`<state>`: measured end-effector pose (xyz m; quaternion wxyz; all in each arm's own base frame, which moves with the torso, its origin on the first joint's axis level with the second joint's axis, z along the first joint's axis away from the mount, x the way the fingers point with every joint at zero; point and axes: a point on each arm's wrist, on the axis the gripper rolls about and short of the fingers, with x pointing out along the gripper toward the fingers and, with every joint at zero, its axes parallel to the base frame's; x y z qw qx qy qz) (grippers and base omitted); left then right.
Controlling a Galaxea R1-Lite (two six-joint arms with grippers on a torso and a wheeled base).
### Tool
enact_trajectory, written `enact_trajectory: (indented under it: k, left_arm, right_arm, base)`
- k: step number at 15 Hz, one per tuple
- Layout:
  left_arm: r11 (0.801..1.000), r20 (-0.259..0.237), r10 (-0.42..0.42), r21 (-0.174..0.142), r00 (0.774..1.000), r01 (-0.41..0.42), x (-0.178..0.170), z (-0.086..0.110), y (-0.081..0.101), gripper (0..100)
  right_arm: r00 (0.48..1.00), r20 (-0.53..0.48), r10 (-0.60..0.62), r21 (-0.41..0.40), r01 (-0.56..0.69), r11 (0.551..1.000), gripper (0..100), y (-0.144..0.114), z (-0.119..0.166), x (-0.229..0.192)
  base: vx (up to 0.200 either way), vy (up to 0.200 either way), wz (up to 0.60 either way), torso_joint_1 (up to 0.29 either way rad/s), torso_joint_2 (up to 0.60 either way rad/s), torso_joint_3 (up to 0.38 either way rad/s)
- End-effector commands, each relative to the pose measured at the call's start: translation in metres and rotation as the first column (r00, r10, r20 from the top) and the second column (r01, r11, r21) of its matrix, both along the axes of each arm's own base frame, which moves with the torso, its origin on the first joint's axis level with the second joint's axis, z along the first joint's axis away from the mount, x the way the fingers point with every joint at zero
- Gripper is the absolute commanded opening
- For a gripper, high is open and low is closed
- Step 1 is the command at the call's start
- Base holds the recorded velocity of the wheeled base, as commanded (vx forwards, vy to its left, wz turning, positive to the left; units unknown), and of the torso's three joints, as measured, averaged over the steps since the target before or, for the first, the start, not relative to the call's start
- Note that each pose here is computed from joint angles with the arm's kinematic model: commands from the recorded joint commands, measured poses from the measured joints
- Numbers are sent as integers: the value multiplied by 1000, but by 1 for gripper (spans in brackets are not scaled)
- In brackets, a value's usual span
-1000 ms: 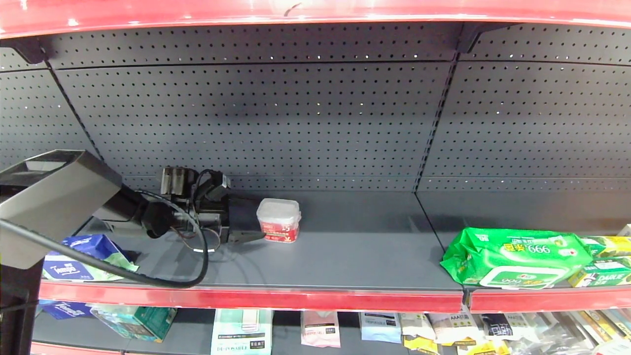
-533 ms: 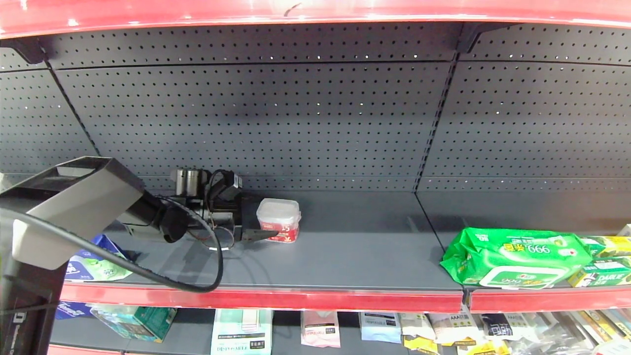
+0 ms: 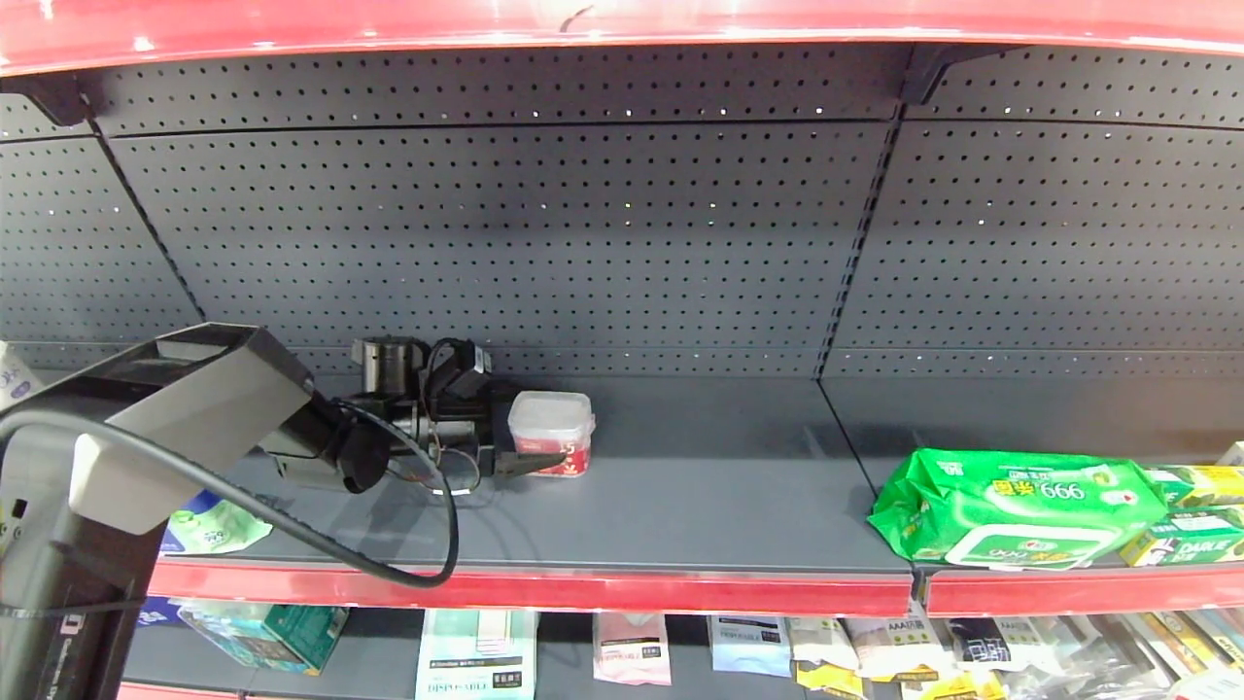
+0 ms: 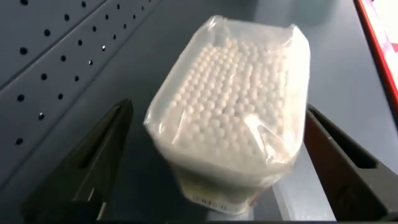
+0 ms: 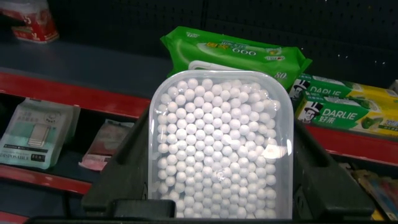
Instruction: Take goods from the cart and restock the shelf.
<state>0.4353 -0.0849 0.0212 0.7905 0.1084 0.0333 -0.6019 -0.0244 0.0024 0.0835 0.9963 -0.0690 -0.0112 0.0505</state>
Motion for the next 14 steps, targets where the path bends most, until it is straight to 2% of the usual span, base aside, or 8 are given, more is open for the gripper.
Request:
enact_trajectory:
  k: [1, 14]
  left_arm:
    - [1000, -3, -2, 1, 1000, 2, 0, -3, -1, 100]
    - [1000, 6, 12, 15, 1000, -12, 1, -4, -7, 100]
  right_arm:
    - [1000, -2, 0, -1, 0, 1000, 0, 0, 0, 0]
    - [1000, -2, 0, -1, 0, 1000, 0, 0, 0, 0]
  base:
    - [0, 0, 0, 0, 0, 0]
    - [0, 0, 0, 0, 0, 0]
